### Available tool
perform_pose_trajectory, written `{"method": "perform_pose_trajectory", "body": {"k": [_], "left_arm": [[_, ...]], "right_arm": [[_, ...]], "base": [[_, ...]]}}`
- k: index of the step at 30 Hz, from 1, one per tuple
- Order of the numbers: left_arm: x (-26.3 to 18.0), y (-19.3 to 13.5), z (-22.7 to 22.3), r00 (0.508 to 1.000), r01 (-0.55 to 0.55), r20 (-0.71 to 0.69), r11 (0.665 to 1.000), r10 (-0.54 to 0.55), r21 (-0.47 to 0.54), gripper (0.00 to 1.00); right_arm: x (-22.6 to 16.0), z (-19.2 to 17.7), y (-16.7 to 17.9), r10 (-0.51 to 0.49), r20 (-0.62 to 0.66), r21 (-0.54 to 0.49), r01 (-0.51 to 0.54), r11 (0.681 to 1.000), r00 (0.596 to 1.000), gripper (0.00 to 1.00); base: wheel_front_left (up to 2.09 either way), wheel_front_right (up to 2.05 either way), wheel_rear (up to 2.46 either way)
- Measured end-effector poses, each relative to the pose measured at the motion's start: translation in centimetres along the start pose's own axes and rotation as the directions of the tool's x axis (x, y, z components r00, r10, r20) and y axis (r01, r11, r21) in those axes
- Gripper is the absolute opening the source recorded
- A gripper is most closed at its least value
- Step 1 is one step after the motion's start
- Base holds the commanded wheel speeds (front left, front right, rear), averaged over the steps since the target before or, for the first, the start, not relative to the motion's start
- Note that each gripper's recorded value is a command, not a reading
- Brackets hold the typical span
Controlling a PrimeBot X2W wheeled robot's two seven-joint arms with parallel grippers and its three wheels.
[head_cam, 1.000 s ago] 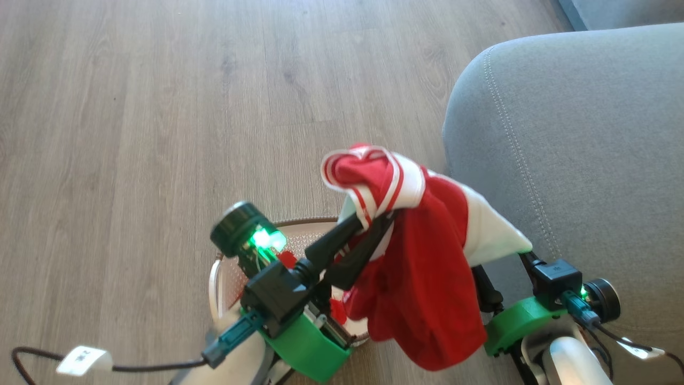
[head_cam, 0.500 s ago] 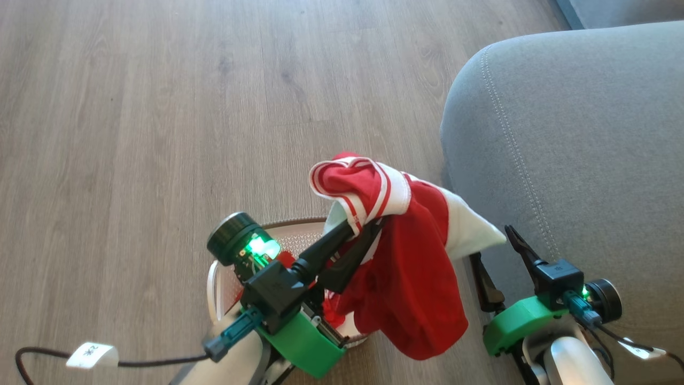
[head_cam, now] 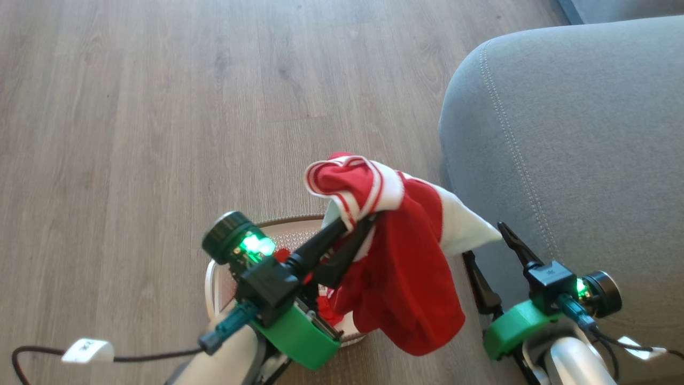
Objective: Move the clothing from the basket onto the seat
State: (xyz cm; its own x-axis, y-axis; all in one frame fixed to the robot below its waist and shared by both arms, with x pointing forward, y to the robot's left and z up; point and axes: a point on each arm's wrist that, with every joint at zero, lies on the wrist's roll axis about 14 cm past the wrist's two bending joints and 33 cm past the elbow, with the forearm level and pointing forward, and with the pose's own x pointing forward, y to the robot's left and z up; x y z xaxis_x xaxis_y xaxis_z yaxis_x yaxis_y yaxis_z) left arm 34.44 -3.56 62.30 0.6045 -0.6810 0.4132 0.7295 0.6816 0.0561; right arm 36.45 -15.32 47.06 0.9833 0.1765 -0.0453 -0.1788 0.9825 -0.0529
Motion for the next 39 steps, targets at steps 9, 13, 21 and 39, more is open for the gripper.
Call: {"method": "perform_pose_trajectory", "body": {"k": [9, 13, 21, 39], "left_arm": [[-0.1, 1.1, -1.2, 0.999, -0.032, -0.035, 0.999, 0.032, -0.002, 0.00], [-0.2, 1.2, -1.8, 0.998, -0.032, -0.050, 0.999, 0.031, -0.008, 0.00], [-0.5, 0.9, -2.5, 0.997, -0.022, -0.071, 1.000, 0.021, -0.012, 0.00], [-1.6, -2.7, -3.2, 0.986, 0.124, -0.119, 0.992, -0.119, 0.032, 0.00]], "right_arm": [[-2.4, 2.6, 0.8, 0.132, 0.068, -0.113, -0.124, 0.986, 0.989, 1.00], [-3.0, 5.4, 2.5, 0.229, 0.143, -0.167, -0.205, 0.964, 0.963, 1.00], [-3.3, 5.8, 2.4, 0.268, 0.138, -0.227, -0.233, 0.946, 0.954, 1.00], [-2.0, 4.6, 7.1, 0.515, 0.051, -0.349, -0.468, 0.812, 0.856, 1.00]], "base": [[0.00, 0.00, 0.00], [0.00, 0.00, 0.00], [0.00, 0.00, 0.00], [0.00, 0.00, 0.00]]}}
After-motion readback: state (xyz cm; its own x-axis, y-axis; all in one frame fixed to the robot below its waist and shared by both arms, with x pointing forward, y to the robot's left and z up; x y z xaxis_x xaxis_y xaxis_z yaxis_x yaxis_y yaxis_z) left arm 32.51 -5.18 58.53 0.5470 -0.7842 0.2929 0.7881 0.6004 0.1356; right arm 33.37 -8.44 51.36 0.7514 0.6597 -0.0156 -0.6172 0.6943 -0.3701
